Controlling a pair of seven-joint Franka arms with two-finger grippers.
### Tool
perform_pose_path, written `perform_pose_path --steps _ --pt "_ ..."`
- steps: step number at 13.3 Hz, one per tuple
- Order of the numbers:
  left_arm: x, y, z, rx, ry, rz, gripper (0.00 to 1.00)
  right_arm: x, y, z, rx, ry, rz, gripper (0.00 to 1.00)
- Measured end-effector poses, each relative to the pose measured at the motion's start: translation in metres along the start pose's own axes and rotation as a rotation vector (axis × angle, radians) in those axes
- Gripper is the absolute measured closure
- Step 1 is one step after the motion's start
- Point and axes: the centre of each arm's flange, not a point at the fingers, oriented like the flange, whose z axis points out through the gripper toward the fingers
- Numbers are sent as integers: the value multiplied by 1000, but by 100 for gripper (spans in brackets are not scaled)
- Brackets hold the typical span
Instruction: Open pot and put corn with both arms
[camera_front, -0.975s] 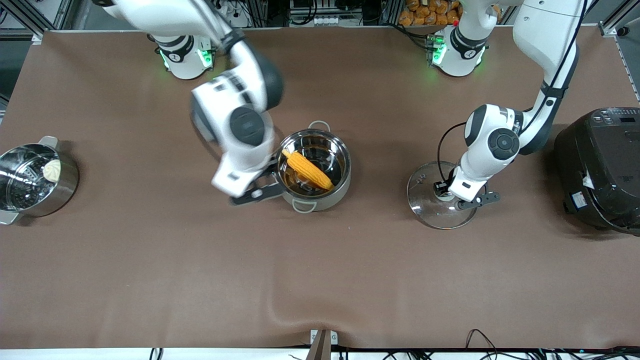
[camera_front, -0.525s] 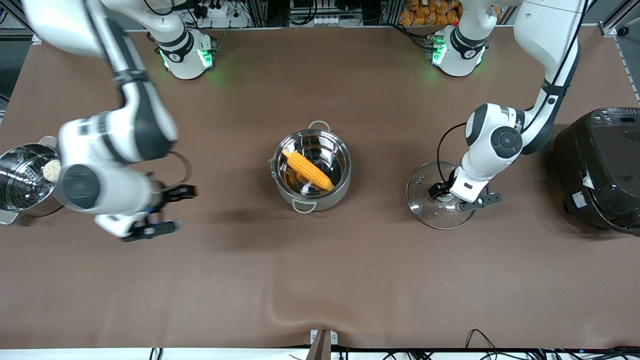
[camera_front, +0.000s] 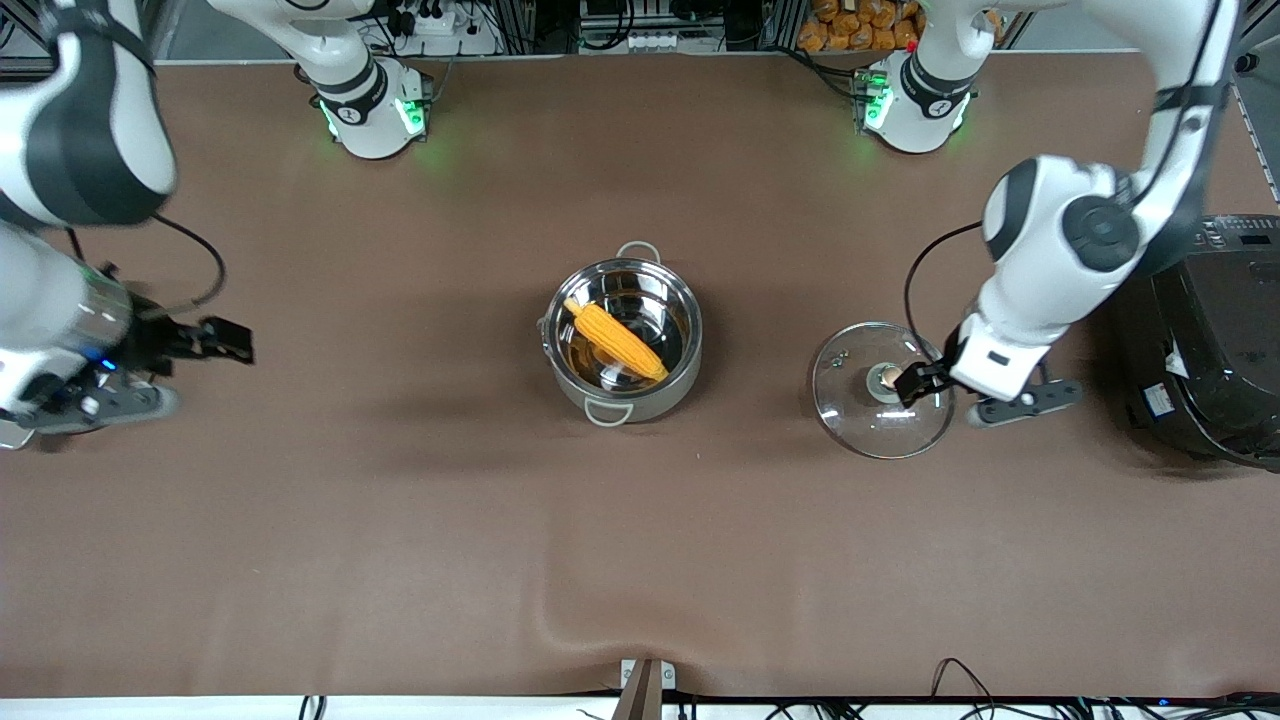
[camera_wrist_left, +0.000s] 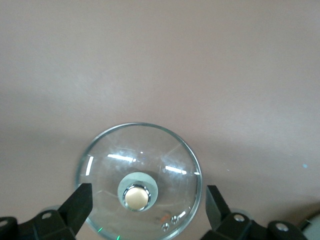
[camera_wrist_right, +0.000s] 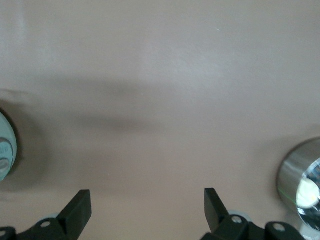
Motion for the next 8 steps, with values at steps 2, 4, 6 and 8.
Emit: perform_pose_path --steps 2,4,6,8 --pt "15 0 -43 6 2 47 0 -18 8 -24 -8 25 18 0" --pt "25 -5 -70 15 -6 88 0 -35 17 -40 -13 40 41 0" --pt "35 -12 -94 17 4 169 0 -51 32 -41 32 38 82 0" --pt "41 -28 -115 21 15 223 0 -65 57 -42 112 42 141 0"
